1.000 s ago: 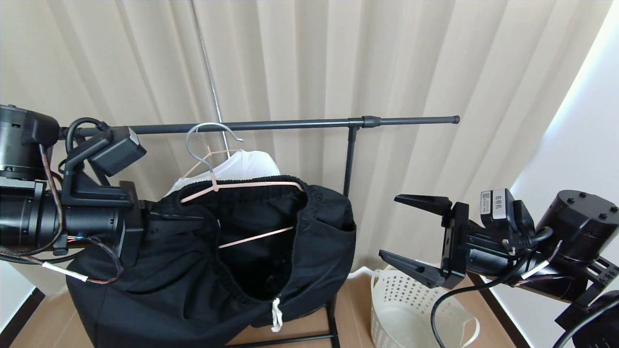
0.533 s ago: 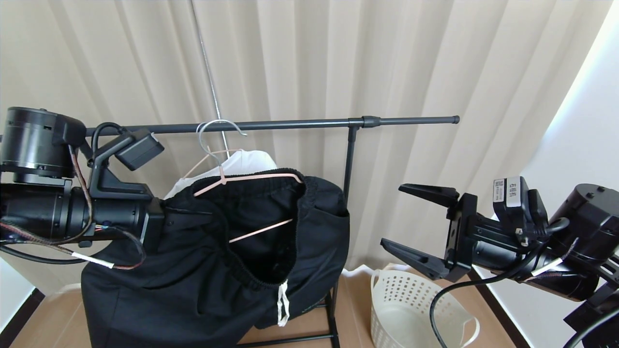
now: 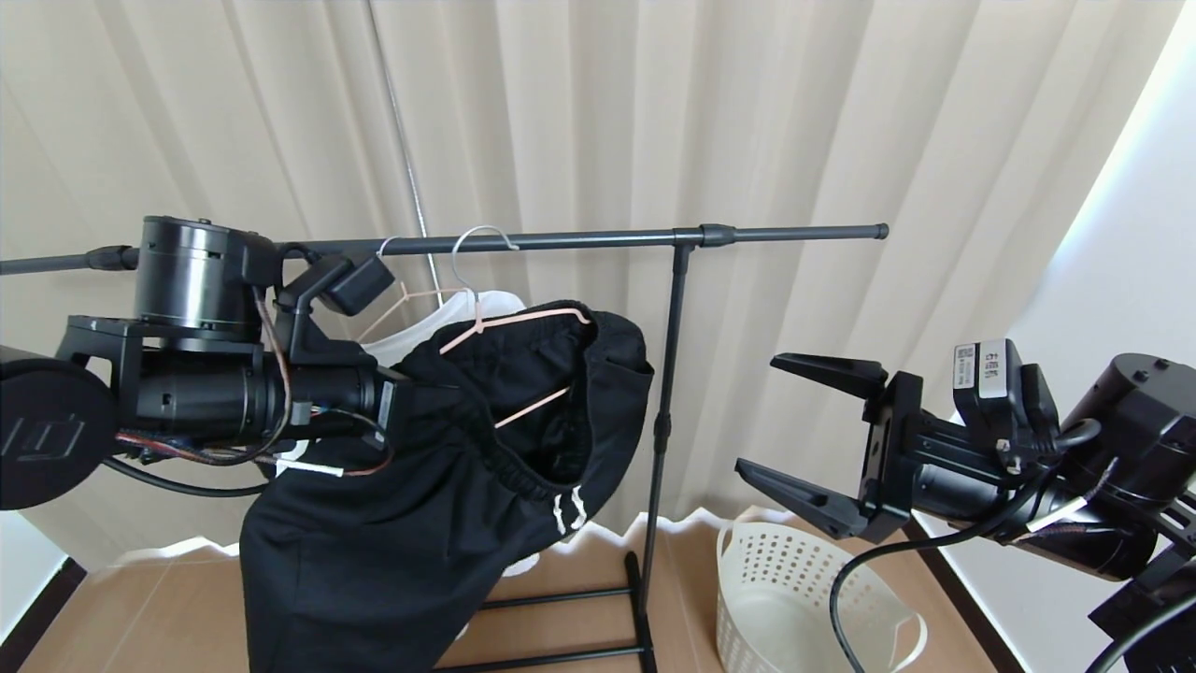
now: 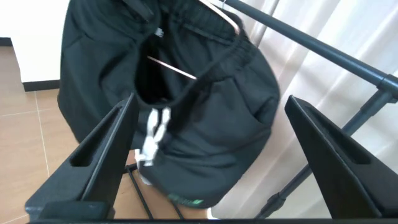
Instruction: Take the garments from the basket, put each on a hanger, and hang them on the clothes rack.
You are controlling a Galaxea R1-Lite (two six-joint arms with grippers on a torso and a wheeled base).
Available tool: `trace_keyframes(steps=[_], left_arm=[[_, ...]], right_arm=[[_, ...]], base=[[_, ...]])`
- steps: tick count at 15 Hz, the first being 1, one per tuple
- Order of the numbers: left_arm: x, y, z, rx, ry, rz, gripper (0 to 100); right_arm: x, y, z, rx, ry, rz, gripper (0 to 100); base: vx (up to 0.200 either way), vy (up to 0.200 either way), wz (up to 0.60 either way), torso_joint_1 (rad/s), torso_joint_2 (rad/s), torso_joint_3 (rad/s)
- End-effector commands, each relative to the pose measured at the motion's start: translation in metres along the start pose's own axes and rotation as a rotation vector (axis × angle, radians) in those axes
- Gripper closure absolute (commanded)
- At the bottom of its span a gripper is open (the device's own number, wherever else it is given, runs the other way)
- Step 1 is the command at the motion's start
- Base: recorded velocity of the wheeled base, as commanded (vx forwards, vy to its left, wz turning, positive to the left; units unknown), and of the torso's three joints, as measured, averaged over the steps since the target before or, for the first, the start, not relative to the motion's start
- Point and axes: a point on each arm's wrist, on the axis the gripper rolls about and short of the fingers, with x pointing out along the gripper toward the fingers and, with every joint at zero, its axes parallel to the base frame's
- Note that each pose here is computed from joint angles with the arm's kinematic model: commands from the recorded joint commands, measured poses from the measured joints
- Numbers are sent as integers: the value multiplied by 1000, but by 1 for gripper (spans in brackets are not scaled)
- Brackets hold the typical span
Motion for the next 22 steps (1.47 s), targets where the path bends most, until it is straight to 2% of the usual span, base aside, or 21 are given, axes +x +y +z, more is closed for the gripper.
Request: trace_keyframes(steps=[1,4,7,10,12,15,19,22], left_arm=[[14,2,-6,-15,30,-7,100],[29,8,-8,-47,6,-2,100],[47,10,-4,-130,-19,-1,100],[69,10,4,-204,-23,74,100],[87,13,9,-224,-29,137,100],[103,16,13,-276,-40,140,100],[130,26,19,-309,-64,200,100],[144,32,25,-337,-88,201,100]], right_arm=[[0,0,-1,2,2,2,0],[1,0,0,1,1,2,0],[1,0,0,-2,-1,1,0],[1,0,-1,1,1,2,0],[1,-1,0,-1,-1,0,0],[2,-2,-1,-3,-1,-2,0],[3,-3,-2,-2,1,-3,0],[3,-4,-1,-3,-1,-3,0]], base=[[0,0,0,0,0,0],[0,0,0,0,0,0],[0,0,0,0,0,0],[0,0,0,0,0,0],[0,0,0,0,0,0],[0,0,0,0,0,0],[0,0,0,0,0,0],[0,0,0,0,0,0]])
